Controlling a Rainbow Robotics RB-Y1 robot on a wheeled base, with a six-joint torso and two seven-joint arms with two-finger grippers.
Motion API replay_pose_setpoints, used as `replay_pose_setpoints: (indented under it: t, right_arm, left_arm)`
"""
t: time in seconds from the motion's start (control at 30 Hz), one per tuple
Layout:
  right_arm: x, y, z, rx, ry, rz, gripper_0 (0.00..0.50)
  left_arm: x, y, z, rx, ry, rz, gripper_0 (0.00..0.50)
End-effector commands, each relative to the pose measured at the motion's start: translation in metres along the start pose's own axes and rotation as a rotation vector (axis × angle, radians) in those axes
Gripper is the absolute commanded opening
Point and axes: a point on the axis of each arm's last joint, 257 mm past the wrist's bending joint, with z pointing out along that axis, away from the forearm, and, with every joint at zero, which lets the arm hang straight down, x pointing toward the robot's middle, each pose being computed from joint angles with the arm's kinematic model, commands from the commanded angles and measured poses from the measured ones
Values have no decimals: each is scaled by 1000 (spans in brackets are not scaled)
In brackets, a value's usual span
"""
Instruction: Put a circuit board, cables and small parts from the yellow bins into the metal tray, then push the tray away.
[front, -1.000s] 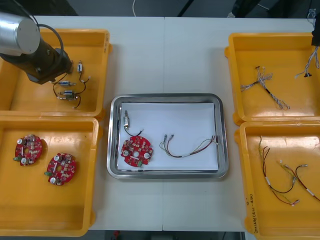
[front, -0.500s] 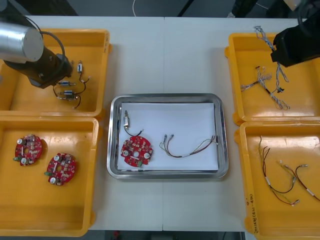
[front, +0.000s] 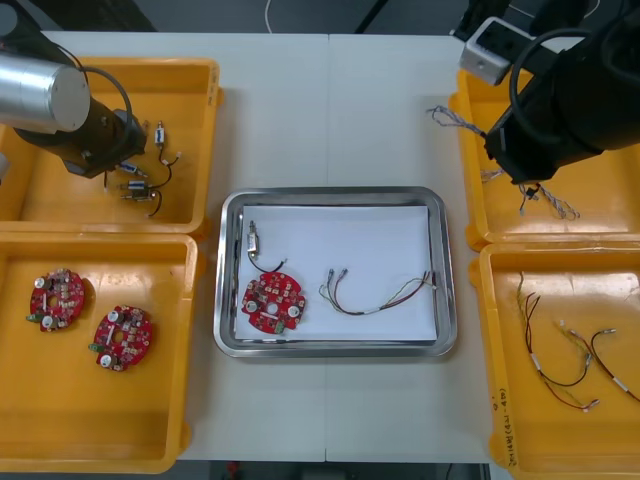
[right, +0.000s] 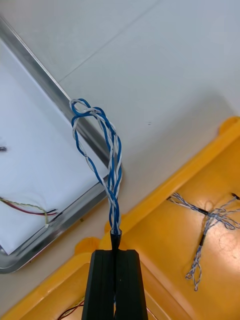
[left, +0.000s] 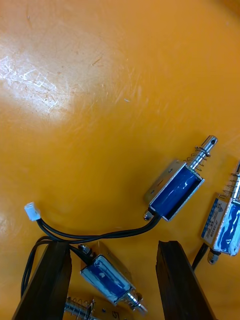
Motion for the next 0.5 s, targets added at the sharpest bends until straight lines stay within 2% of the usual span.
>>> replay_pose_setpoints:
  t: [0.03, 0.17, 0.5]
  right_arm:
    - [-3, 28, 5, -32, 16, -132, 0]
    - [-13, 49, 12, -66, 6, -185, 0]
    - [-12, 77, 28, -104, 41, -267, 0]
  left_arm:
    - [3, -3, 2, 9, -5, 86, 500]
    - [6, -1, 5, -5, -5, 101, 500]
    - [10, 1, 7, -18, -4, 123, 500]
